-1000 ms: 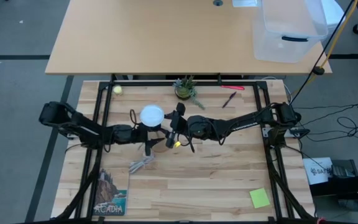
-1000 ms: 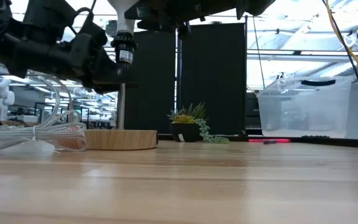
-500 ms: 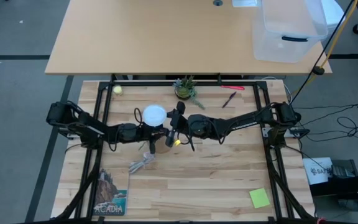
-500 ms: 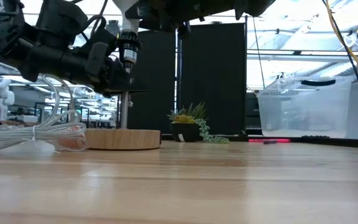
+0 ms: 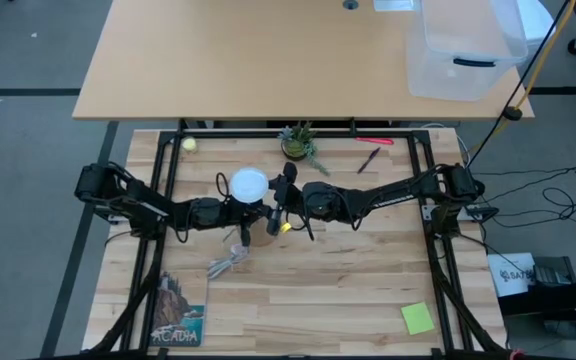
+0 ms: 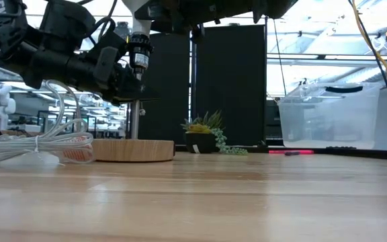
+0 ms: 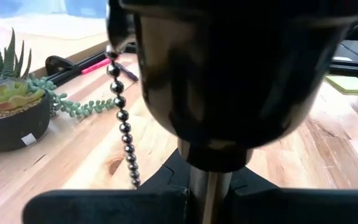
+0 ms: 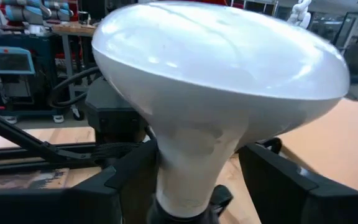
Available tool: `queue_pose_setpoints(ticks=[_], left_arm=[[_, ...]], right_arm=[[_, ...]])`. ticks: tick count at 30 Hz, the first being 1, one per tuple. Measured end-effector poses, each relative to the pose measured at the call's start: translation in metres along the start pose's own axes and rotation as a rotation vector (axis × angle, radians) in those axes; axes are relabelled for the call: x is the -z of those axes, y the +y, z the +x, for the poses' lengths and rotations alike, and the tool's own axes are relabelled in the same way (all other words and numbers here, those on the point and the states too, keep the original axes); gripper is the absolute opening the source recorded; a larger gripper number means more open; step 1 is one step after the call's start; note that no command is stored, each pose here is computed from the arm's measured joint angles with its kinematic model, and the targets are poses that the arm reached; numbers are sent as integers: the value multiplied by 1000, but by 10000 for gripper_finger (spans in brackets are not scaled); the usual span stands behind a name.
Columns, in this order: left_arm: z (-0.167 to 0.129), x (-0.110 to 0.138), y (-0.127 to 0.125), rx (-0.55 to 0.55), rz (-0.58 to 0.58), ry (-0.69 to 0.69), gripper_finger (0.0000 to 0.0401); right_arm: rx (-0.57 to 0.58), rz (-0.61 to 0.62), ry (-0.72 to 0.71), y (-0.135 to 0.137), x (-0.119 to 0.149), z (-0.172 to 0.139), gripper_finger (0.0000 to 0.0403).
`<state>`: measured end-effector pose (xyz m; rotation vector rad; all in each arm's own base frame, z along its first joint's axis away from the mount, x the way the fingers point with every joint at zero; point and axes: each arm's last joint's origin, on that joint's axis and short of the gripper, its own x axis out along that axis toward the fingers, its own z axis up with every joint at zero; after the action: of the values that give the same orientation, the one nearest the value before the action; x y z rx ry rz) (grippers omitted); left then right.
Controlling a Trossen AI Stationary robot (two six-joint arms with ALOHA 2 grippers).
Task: Screw lightbulb
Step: Remove the lightbulb from the lamp
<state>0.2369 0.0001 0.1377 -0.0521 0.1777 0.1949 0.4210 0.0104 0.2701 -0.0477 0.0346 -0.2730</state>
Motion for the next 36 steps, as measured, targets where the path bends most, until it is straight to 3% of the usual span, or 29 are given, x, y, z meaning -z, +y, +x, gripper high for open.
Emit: queue_pose_setpoints(ticks=[14, 21, 29, 36], left_arm=[[0, -1, 0, -7, -17, -14, 24], [0, -1, 0, -7, -21, -14, 23], [0, -1, 0, -7, -11, -15, 23], [0, -1, 1, -12, -8, -16, 23]], right_arm=[[-8, 100, 1, 0, 0, 0, 222], [-22, 31, 68, 3, 4, -2, 222], [-43, 80, 75, 4, 4, -3, 222], [-38, 108, 18, 3, -1, -2, 249]])
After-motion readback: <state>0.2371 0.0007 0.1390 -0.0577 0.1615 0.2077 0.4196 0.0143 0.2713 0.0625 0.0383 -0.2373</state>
